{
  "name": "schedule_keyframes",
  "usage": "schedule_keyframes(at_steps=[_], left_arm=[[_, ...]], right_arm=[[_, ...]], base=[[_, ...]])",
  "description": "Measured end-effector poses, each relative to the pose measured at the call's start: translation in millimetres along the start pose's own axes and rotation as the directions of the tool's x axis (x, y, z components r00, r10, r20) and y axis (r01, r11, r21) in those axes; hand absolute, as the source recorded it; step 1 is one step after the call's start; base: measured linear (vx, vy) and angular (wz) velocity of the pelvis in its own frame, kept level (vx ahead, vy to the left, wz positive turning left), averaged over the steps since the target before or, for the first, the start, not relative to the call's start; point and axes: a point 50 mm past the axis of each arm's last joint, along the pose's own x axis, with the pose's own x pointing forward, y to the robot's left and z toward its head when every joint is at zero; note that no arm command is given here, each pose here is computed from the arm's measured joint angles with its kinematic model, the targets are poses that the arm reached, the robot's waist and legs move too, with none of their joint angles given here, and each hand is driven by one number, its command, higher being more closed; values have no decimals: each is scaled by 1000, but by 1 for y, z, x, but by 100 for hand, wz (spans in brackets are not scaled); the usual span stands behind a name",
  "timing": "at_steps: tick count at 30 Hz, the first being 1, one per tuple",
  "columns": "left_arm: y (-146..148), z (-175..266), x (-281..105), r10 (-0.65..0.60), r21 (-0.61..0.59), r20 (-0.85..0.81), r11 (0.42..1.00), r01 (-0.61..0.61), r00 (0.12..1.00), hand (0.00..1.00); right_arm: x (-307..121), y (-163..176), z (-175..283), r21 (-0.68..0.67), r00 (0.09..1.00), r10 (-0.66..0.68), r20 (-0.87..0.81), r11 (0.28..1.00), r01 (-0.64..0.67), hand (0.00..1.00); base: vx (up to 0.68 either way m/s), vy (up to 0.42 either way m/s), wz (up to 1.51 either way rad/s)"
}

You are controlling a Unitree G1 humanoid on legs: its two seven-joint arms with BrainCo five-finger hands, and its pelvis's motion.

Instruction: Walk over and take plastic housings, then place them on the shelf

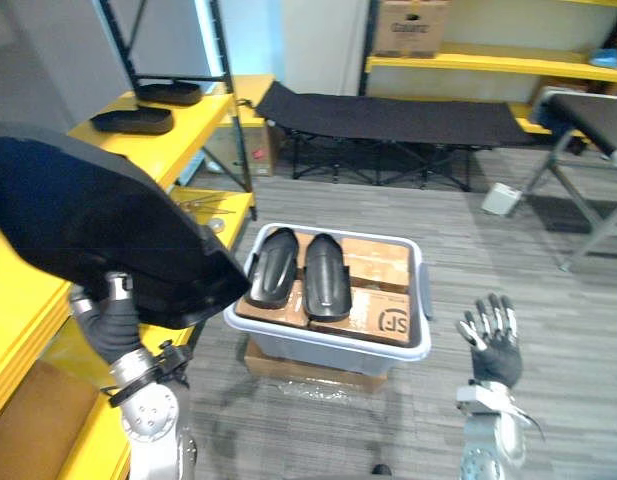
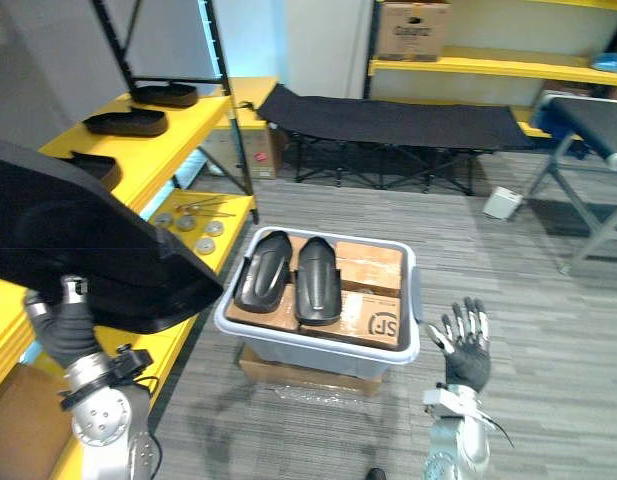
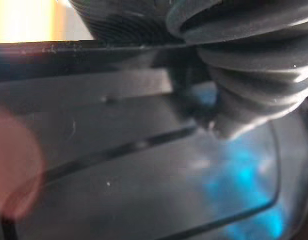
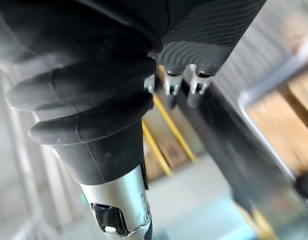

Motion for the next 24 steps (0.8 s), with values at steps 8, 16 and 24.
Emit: schedule_keyframes(at_steps=[8,16,24], left_arm=[[22,11,3,0,80,46,997,-3,999,100],[12,0,-1,-91,29,-10,995,91,996,100],[-16,-17,-13,-291,-44,-93,956,288,952,100]], right_arm=[[20,32,-1,-140,986,162,-29,976,-165,0],[20,5,26,-214,995,97,37,973,-86,0],[16,-6,41,-218,994,33,106,976,-9,0]], base=[[0,40,71],[69,-30,101],[-80,-3,70]])
